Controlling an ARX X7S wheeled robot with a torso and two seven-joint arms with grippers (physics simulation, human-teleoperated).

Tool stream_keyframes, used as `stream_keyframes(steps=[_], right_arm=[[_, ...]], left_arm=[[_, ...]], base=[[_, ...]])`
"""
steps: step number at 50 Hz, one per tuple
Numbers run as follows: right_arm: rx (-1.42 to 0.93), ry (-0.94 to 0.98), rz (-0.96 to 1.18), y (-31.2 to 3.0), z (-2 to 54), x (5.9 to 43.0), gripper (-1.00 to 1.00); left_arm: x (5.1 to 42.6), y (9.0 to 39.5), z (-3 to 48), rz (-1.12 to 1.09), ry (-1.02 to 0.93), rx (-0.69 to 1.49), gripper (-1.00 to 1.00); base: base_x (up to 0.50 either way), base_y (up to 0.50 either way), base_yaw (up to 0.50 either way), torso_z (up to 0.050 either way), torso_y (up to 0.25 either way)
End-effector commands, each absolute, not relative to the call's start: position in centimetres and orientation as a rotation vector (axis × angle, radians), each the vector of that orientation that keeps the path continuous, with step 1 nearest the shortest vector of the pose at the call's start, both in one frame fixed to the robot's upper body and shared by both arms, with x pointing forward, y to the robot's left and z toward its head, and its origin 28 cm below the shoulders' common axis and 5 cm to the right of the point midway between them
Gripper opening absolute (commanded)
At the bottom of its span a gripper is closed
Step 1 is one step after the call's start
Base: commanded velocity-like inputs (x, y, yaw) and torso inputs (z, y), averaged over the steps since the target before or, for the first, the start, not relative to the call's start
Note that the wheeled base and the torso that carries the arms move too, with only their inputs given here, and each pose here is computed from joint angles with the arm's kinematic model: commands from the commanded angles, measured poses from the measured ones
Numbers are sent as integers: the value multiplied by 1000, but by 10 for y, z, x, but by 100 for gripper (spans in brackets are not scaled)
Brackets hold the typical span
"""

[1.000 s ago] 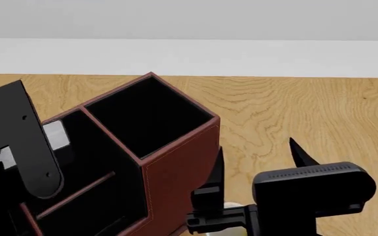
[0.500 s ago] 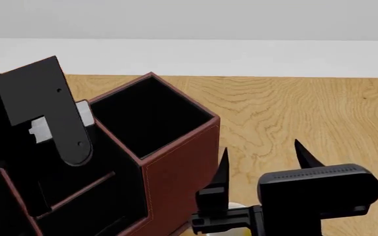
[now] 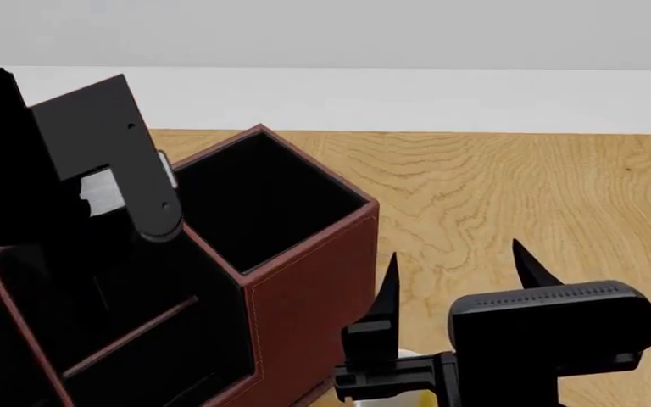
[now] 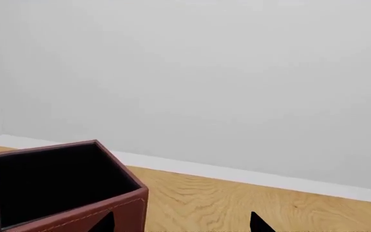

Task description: Pick up the book and place it in the front compartment of the caddy.

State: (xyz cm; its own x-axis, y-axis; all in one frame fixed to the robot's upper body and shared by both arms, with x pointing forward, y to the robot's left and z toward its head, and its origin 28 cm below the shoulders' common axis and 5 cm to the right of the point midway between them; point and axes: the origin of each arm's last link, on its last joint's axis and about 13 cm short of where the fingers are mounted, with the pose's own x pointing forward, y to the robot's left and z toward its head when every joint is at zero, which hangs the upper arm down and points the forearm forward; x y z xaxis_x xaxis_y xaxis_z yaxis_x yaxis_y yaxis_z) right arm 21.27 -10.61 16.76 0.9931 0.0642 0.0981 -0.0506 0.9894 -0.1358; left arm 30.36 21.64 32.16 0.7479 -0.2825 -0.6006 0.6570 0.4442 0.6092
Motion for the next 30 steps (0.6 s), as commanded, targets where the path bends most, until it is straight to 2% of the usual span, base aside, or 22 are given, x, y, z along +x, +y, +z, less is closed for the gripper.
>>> stream_keyframes(steps=[1, 30], right_arm=[[-133, -99, 57, -106, 166, 213, 100], [-136, -101, 55, -107, 167, 211, 100]], left_arm=[[316, 221, 323, -514, 413, 963, -100], [328, 226, 307, -488, 448, 912, -100]], base=[[0, 0, 0, 0, 0], [0, 0, 0, 0, 2]])
